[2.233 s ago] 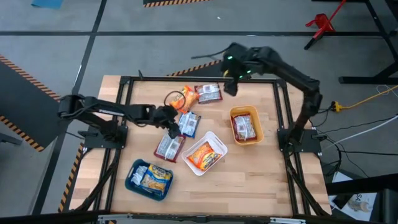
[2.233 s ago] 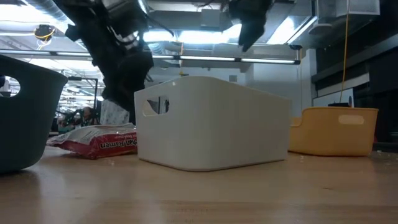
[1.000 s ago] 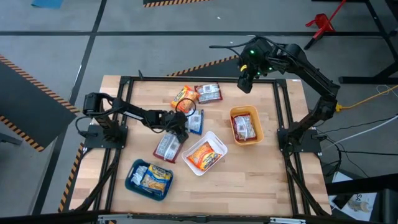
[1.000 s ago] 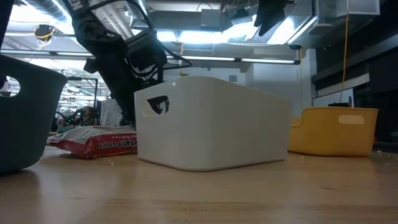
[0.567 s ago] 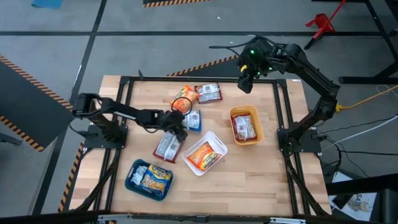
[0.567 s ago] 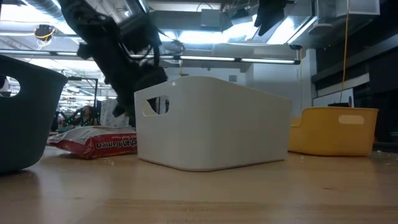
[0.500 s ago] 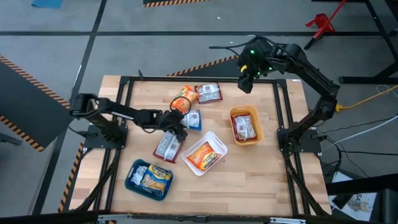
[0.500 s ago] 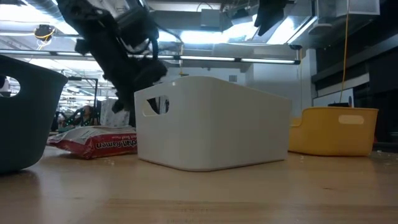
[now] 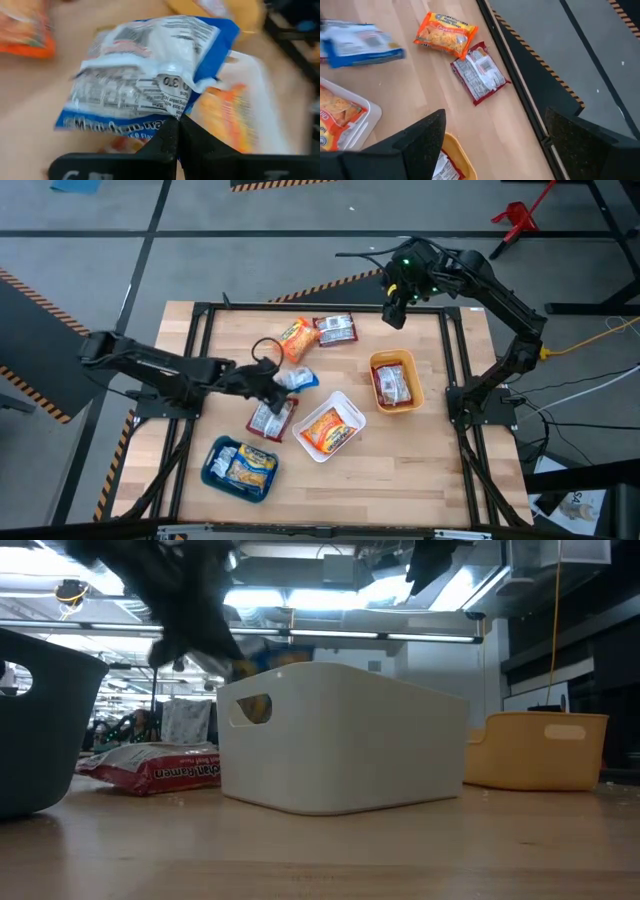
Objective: Sort Maruchan noodles
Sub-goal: Put the blue noodle pack into the green bin
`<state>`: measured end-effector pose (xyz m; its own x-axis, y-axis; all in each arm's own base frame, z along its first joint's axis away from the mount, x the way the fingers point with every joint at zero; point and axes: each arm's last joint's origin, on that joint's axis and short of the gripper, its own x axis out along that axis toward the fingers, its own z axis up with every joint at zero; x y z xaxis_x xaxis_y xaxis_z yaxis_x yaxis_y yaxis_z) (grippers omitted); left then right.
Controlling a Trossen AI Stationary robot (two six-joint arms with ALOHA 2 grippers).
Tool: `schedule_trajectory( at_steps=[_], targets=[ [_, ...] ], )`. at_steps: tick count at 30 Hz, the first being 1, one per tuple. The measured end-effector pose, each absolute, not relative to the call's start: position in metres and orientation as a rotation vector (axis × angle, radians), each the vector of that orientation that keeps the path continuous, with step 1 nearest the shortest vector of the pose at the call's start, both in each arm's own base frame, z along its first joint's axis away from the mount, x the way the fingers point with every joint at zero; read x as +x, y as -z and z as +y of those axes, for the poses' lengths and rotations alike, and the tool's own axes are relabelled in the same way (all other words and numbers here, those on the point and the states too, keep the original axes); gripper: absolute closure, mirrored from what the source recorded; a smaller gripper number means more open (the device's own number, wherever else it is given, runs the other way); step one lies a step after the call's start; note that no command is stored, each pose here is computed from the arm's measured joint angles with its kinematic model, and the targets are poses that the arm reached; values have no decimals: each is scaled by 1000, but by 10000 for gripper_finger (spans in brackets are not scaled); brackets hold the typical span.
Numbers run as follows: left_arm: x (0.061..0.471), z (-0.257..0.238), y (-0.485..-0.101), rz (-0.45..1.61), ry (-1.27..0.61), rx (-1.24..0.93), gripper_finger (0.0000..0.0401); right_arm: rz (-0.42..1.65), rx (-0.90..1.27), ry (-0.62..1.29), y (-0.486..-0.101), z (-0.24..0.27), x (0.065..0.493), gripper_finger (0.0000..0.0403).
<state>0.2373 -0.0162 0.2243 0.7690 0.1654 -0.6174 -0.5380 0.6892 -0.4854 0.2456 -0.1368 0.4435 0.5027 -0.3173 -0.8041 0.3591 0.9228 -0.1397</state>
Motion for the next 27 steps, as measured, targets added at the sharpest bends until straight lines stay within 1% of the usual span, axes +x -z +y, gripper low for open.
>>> schedule_trajectory(
  at_steps=[3,9,17,22,27],
  targets=[
    [223,-31,-242,616,-366,-756,401,959,42,406,-444,-137,246,75],
    [200,-59,-279,775,-217,-761,401,944,24,402,-445,-137,247,75],
    [176,-85,-324,879,-217,-899,401,940,32,387,-445,-137,247,75],
    [163,-102,-339,906,-193,-1031,401,936,40,371,-445,-137,248,75],
    [155,-121,-337,961,-228,-1171,401,933,45,362,-445,-136,248,75]
  ],
)
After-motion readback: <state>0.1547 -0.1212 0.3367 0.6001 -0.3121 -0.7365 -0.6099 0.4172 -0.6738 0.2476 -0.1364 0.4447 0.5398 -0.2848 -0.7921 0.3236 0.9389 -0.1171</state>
